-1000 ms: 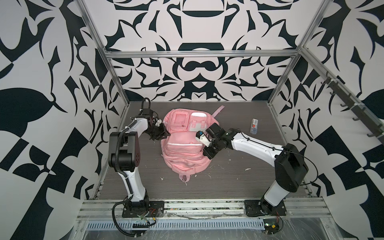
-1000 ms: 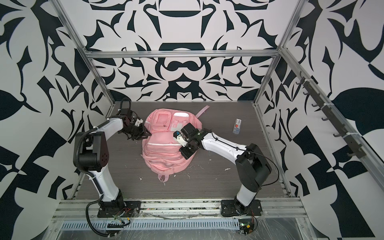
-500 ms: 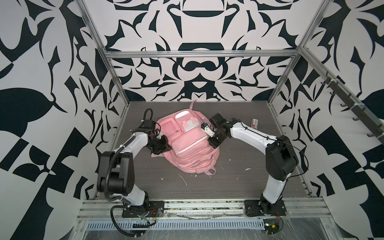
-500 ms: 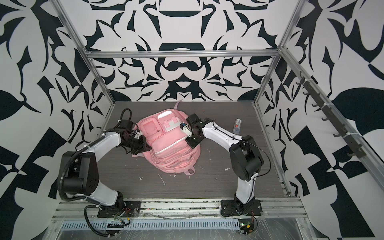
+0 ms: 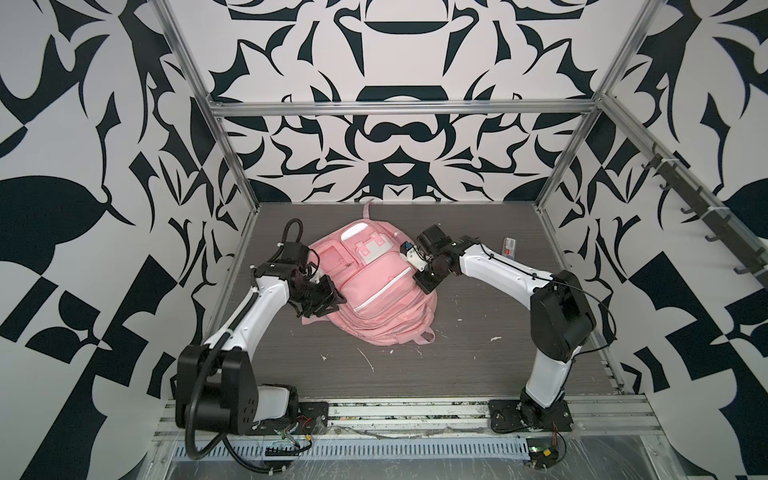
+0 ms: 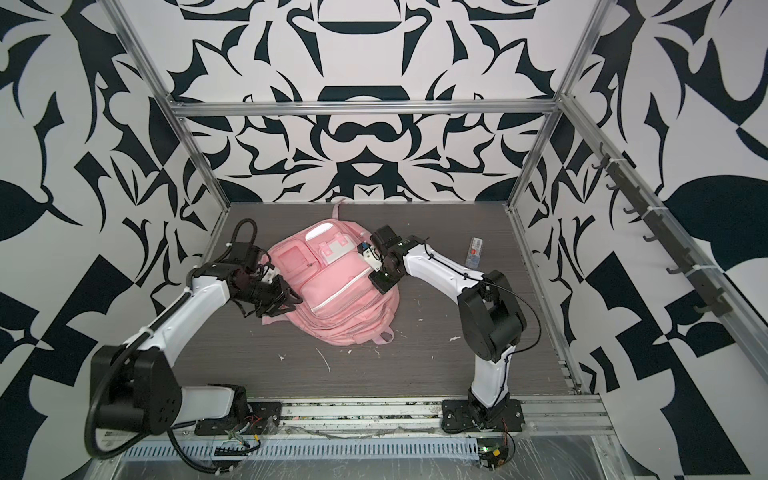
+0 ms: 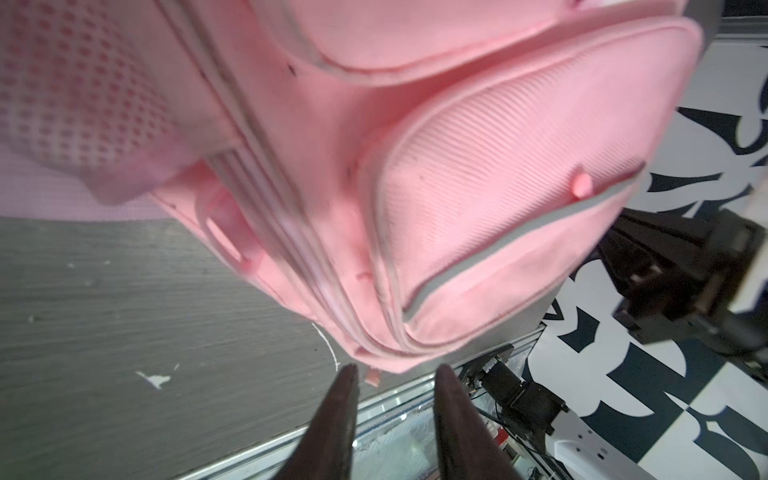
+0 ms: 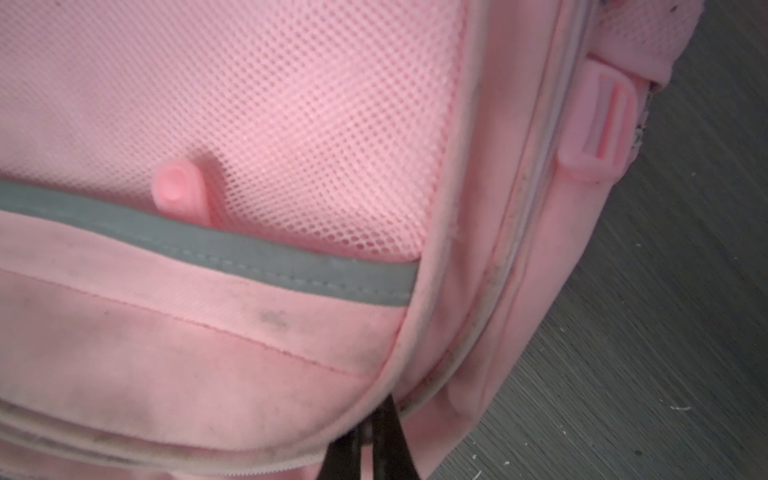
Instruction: Pack the student bag
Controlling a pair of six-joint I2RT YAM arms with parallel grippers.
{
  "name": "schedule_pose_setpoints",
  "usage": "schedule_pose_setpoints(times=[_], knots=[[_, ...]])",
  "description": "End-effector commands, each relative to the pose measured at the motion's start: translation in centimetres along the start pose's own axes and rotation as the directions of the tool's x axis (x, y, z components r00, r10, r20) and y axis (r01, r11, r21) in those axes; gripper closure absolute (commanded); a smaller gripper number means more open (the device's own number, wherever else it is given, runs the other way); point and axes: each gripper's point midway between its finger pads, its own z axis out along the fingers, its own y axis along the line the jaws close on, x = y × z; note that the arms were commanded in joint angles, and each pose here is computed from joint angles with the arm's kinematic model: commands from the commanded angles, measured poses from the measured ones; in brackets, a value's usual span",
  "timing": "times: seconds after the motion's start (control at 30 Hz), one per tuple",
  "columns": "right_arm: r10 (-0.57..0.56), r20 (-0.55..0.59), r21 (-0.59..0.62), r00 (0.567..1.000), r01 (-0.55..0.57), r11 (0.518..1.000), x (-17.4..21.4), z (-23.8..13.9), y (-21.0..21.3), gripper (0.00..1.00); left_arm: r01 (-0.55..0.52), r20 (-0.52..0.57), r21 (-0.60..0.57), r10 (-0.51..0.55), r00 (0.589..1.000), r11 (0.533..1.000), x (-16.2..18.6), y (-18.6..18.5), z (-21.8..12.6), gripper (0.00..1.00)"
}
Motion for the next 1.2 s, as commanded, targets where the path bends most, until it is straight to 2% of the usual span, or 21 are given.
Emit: schedule_pose_setpoints(times=[0.0, 0.07, 0.1, 0.2, 0.53, 1.0, 1.07, 1.17], knots=[[-0.032, 0.104, -0.013, 0.994, 0.034, 0.999, -2.1, -2.0, 0.8, 1.00, 0.070, -0.049, 0.002, -0.070, 0.996, 0.998, 1.7, 0.8, 0.4, 0.53], [-0.033, 0.111, -0.017, 0.993, 0.035, 0.999, -2.0, -2.0, 1.0, 1.00, 0.072, -0.047, 0.014, -0.071, 0.996, 0.997, 1.4, 0.5, 0.6, 0.47], [-0.034, 0.113, -0.017, 0.993, 0.036, 0.999, -1.9, -2.1, 1.0, 1.00, 0.099, -0.068, -0.001, -0.099, 0.993, 0.995, 1.4, 0.8, 1.2, 0.47], [-0.041, 0.102, -0.018, 0.994, 0.043, 0.999, -1.5, -1.9, 1.0, 1.00, 0.093, -0.038, 0.007, -0.092, 0.995, 0.996, 0.3, 0.3, 1.5, 0.47], [-0.062, 0.117, -0.032, 0.991, 0.067, 0.997, -1.4, -2.1, 1.4, 1.00, 0.095, -0.038, -0.032, -0.096, 0.995, 0.995, -2.5, 1.1, 4.3, 0.55], [-0.084, 0.154, -0.029, 0.984, 0.089, 0.996, -2.1, -3.2, 1.6, 1.00, 0.116, -0.073, 0.016, -0.114, 0.991, 0.993, -2.9, 1.0, 7.3, 0.88], [-0.085, 0.145, -0.025, 0.986, 0.089, 0.996, -1.7, -3.3, 1.6, 1.00, 0.116, -0.060, 0.034, -0.114, 0.992, 0.993, -3.2, 0.6, 7.1, 0.99], [-0.083, 0.123, -0.016, 0.989, 0.085, 0.996, -0.7, -3.6, 1.7, 1.00, 0.123, -0.048, 0.072, -0.120, 0.992, 0.990, -3.4, -0.2, 6.9, 1.00]])
